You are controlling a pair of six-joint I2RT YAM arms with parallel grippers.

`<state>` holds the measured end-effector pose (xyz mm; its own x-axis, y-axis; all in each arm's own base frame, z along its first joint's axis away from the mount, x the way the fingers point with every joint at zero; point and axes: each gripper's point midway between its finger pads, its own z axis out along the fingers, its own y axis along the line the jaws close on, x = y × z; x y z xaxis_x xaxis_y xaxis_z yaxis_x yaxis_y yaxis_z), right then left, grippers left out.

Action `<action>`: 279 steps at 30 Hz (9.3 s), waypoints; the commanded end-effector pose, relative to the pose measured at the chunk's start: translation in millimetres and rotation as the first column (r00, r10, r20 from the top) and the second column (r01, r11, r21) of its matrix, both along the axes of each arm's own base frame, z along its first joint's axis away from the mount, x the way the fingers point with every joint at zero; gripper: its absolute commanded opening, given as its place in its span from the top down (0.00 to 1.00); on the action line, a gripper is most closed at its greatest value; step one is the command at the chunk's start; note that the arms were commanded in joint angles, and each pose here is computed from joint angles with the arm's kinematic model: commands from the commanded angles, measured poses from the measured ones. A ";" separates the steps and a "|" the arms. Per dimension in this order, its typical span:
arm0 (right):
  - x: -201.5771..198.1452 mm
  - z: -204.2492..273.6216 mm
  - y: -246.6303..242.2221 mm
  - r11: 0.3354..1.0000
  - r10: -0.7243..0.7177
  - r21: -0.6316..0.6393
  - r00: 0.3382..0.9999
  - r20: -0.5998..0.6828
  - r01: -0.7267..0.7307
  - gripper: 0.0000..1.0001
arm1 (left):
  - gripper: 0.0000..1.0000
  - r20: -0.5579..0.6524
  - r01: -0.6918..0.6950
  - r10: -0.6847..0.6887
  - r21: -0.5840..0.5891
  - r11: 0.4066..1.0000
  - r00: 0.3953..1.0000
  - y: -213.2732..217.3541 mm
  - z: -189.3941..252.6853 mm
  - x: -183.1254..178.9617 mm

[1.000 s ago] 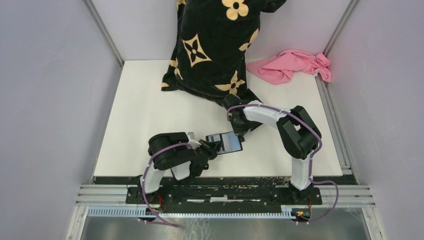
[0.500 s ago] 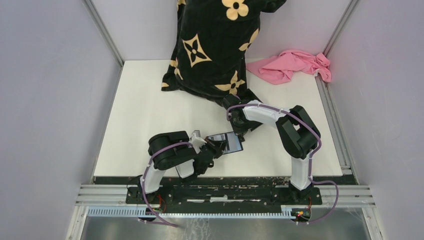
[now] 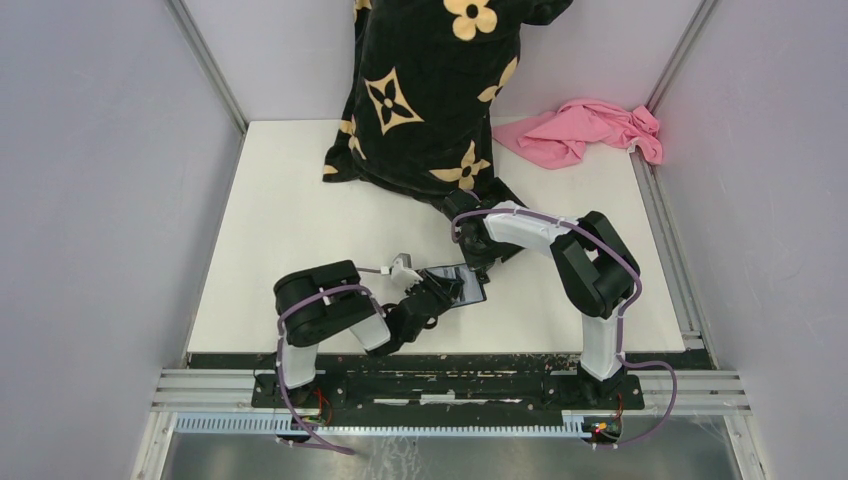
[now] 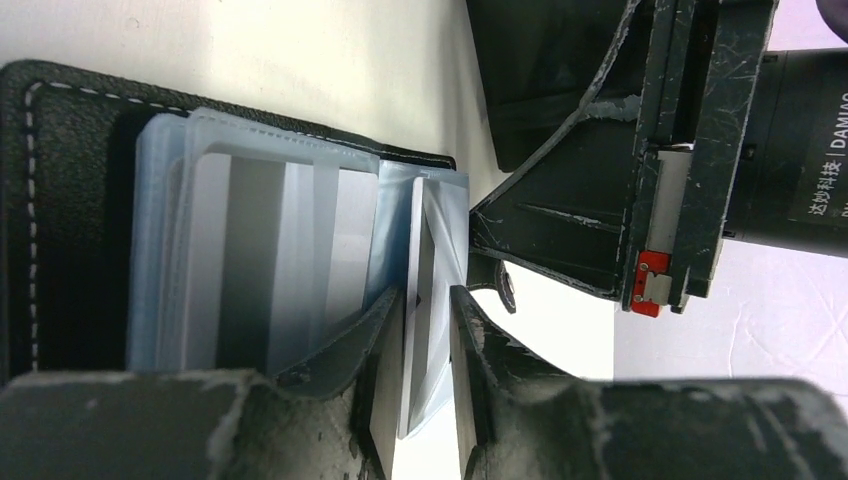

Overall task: Put the credit cards into the card holder
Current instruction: Insert the credit card into the card holder, then close the card holder at the center of the board.

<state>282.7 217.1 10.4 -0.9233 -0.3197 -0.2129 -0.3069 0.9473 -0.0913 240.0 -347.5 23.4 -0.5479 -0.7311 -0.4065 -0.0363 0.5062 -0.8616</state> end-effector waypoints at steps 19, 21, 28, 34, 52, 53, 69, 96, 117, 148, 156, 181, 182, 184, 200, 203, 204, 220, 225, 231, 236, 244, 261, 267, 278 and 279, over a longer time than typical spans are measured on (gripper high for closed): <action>0.7 9.1 26.1 0.996 -0.015 0.086 1.000 0.013 0.014 0.69 | 0.55 -0.089 0.109 -0.081 0.385 0.916 0.993 27.3 4.5 -23.7; 1.4 12.3 28.9 0.995 -0.015 0.095 1.000 0.018 0.014 0.66 | 0.54 -0.069 0.086 -0.064 0.404 0.911 0.996 33.1 10.8 -20.6; 6.8 22.0 37.5 0.991 -0.030 0.129 0.999 0.032 0.026 0.62 | 0.50 -0.021 0.064 -0.061 0.438 0.897 0.998 41.8 35.3 -16.3; 9.4 29.1 39.0 0.990 -0.036 0.138 0.998 0.049 0.029 0.59 | 0.46 0.015 0.021 -0.031 0.451 0.892 0.999 57.6 58.6 -14.9; 13.9 44.5 59.2 0.967 0.004 0.254 0.997 0.080 -0.024 0.48 | 0.38 -0.113 -0.038 0.085 0.362 0.931 0.990 143.0 33.5 -59.3; 13.8 44.2 59.6 0.966 0.006 0.256 0.997 0.079 -0.026 0.48 | 0.38 -0.119 -0.037 0.084 0.357 0.933 0.989 143.5 31.9 -60.5; -3.7 40.6 41.5 0.975 0.058 0.212 0.997 0.056 -0.069 0.45 | 0.37 -0.187 0.023 0.047 0.355 0.935 0.981 124.0 10.4 -64.6; -17.2 33.6 39.7 0.972 0.088 0.220 0.996 -0.001 -0.085 0.38 | 0.38 -0.240 -0.032 0.124 0.352 0.935 0.963 137.5 -11.6 -67.9; -38.9 -6.5 38.8 0.947 0.056 0.320 0.989 -0.136 -0.010 0.36 | 0.38 -0.238 -0.049 0.130 0.319 0.946 0.963 141.9 -14.9 -66.1; -43.6 -2.2 39.2 0.939 0.077 0.342 0.987 -0.139 -0.025 0.57 | 0.39 -0.143 -0.058 0.089 0.208 0.977 0.986 109.3 25.7 -39.5; -43.6 1.0 39.0 0.938 0.075 0.346 0.988 -0.135 -0.024 0.60 | 0.39 -0.090 -0.062 0.079 0.177 0.982 0.993 99.8 48.8 -31.2; -42.3 7.2 39.3 0.935 0.070 0.354 0.991 -0.117 -0.024 0.62 | 0.39 -0.013 -0.046 0.047 0.109 0.993 0.999 71.7 97.3 -16.2; -41.6 8.9 38.1 0.936 0.068 0.350 0.991 -0.112 -0.025 0.62 | 0.39 -0.011 -0.041 0.042 0.111 0.993 0.999 69.5 98.4 -15.7; -39.5 12.9 36.0 0.939 0.068 0.341 0.993 -0.095 -0.031 0.60 | 0.39 -0.005 -0.033 0.034 0.112 0.993 0.999 64.9 101.9 -14.1; -21.3 32.3 20.3 0.966 0.042 0.255 0.999 0.005 -0.041 0.53 | 0.39 -0.020 0.022 -0.020 0.116 0.993 1.000 43.6 97.9 -12.8; -17.7 36.0 19.5 0.967 0.037 0.251 0.999 0.023 -0.041 0.54 | 0.39 -0.019 0.025 -0.023 0.117 0.993 1.000 41.4 98.7 -12.2; -17.0 37.6 19.7 0.967 0.038 0.252 0.999 0.029 -0.044 0.55 | 0.39 -0.019 0.027 -0.025 0.119 0.992 1.000 40.7 98.8 -12.0; -10.5 46.1 14.3 0.971 0.014 0.238 0.996 0.082 -0.034 0.61 | 0.39 -0.027 0.068 -0.065 0.135 0.989 0.998 26.1 96.0 -10.4; -9.7 46.7 13.7 0.970 0.002 0.241 0.996 0.091 -0.024 0.63 | 0.39 -0.033 0.073 -0.069 0.132 0.989 0.997 24.2 92.6 -10.6; -10.5 43.4 11.5 0.972 -0.011 0.236 0.996 0.091 -0.011 0.68 | 0.40 -0.046 0.086 -0.082 0.113 0.990 0.996 21.9 87.4 -13.5; -8.5 44.7 10.9 0.973 -0.018 0.232 0.995 0.102 -0.007 0.72 | 0.42 -0.053 0.101 -0.096 0.102 0.990 0.994 21.0 84.3 -16.8; -6.8 45.5 10.5 0.973 -0.026 0.230 0.994 0.108 0.000 0.74 | 0.48 -0.060 0.128 -0.122 0.102 0.987 0.991 21.0 80.7 -22.5; -1.9 49.3 12.2 0.973 -0.024 0.229 0.992 0.121 -0.004 0.77 | 0.68 -0.135 0.198 -0.180 0.136 0.971 0.974 17.3 48.8 -37.8; -2.7 49.9 11.9 0.972 -0.025 0.237 0.992 0.121 -0.004 0.79 | 0.75 -0.156 0.208 -0.184 0.159 0.965 0.971 19.2 38.1 -40.8; -3.7 54.1 12.3 0.969 -0.017 0.245 0.992 0.126 -0.015 0.80 | 0.79 -0.212 0.222 -0.176 0.218 0.950 0.961 16.8 22.8 -41.2; -4.1 54.5 12.5 0.969 -0.015 0.245 0.992 0.126 -0.016 0.80 | 0.79 -0.216 0.226 -0.177 0.224 0.948 0.960 15.1 22.7 -40.9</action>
